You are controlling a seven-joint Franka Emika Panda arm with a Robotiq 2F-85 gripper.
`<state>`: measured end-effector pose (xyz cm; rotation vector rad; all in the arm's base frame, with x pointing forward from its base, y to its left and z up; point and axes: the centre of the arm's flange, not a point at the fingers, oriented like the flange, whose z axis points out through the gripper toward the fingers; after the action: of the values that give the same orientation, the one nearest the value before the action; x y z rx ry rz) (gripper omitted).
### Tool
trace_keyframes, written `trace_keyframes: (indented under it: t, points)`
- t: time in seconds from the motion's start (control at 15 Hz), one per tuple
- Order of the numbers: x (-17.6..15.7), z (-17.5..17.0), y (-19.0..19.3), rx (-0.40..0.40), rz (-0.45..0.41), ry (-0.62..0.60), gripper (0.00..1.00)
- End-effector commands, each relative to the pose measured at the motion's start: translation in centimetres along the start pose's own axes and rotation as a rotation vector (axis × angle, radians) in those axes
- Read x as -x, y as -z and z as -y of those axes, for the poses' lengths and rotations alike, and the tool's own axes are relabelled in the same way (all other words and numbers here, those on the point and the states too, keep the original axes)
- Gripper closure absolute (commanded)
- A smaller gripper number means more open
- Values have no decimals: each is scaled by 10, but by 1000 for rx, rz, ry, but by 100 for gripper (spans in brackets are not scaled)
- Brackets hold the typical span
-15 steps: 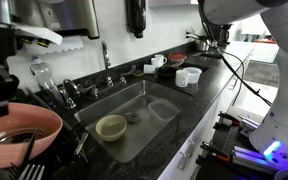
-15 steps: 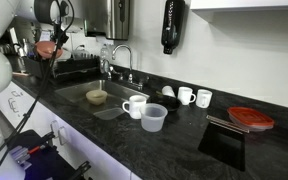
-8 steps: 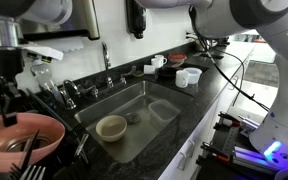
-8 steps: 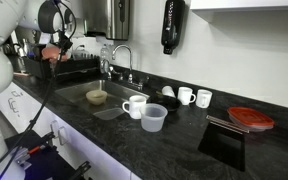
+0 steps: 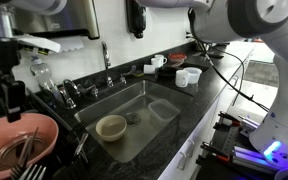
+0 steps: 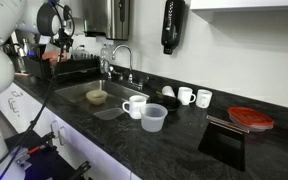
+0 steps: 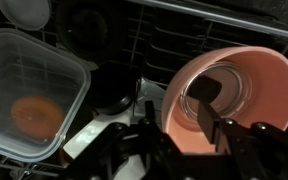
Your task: Take the pink bowl out of the sink and put it in the dish rack
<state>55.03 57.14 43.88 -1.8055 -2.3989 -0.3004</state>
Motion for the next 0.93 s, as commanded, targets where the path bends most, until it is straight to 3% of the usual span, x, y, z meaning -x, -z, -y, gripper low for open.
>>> trace_keyframes:
  t: [0.0,0.2,0.47,0.87]
  points:
    - [-10,-20,6,-6,7,12,21]
    - [-6,-18,20,28,-3,-7,0]
    - [-3,-12,50,75,-31,-20,0]
    - [11,5,60,54,7,-126,0]
